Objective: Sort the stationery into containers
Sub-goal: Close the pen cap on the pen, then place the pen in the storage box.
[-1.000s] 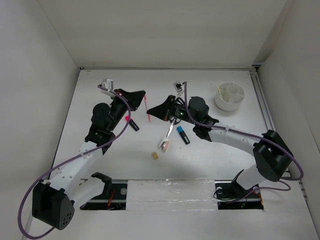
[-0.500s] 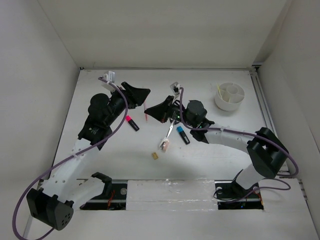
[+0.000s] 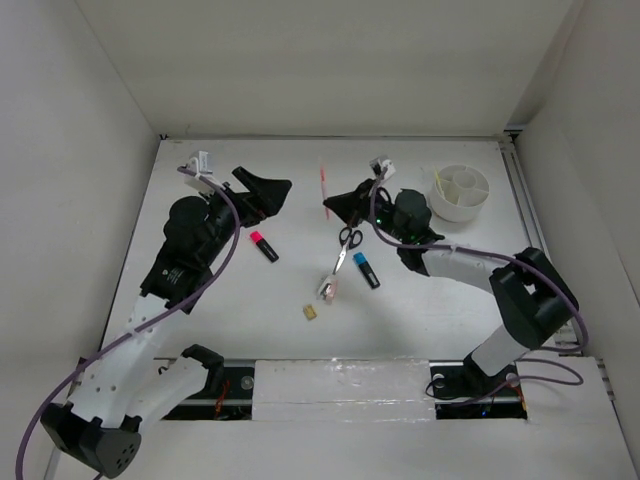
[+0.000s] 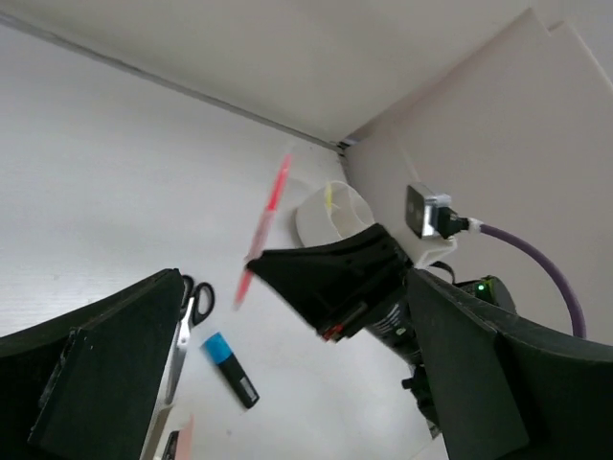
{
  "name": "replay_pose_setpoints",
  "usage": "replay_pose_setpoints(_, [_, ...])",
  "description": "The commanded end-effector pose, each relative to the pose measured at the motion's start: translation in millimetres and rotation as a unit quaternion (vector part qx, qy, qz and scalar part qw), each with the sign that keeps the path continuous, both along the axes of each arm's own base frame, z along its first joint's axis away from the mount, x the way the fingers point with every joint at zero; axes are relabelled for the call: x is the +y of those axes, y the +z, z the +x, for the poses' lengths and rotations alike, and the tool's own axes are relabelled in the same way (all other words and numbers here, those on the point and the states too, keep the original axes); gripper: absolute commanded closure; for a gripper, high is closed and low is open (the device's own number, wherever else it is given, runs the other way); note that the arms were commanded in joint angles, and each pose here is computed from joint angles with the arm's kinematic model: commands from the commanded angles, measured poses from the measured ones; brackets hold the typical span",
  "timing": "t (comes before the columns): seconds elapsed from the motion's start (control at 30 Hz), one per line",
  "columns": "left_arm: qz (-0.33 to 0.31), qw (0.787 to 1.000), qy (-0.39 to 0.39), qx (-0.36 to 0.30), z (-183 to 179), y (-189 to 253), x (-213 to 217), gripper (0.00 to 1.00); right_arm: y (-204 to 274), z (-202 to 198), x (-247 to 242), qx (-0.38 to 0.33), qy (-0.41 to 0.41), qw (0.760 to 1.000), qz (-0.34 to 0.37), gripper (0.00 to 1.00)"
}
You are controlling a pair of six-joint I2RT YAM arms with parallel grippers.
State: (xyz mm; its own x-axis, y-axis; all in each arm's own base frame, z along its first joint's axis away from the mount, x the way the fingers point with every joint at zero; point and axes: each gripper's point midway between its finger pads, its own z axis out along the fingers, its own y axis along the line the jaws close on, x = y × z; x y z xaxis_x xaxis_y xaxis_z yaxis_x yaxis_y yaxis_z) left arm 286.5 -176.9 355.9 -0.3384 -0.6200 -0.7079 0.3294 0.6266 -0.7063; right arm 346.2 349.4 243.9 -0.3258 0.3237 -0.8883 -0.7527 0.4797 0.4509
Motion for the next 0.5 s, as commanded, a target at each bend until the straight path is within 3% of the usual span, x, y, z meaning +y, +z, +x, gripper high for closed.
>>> replay_pose_setpoints(0.0, [0.008, 0.997, 0.073, 0.037, -0.2, -1.4, 27.2, 0.00, 23.2, 17.1, -35.5, -0.103, -0.037, 0.994, -0.022, 1.00])
replay_pose_setpoints(0.13, [0.076, 0.987, 0.106, 0.098, -5.7, -25.0, 45.7, 0.00, 16.5, 48.3, -99.5, -0.165, -0.138, 0.967, -0.134, 1.00])
replay_pose_setpoints(0.2, [0.122, 0.980, 0.100, 0.120, -13.5, -42.1, 51.3, 0.00, 28.8, 62.4, -140.1, -0.180, -0.184, 0.954, -0.155, 1.00])
replay_pose_setpoints(0.47, [0.202, 0.968, 0.073, 0.127, -31.8, -81.4, 61.1, 0.00, 23.2, 111.4, -247.1, -0.130, -0.284, 0.921, -0.233, 1.00])
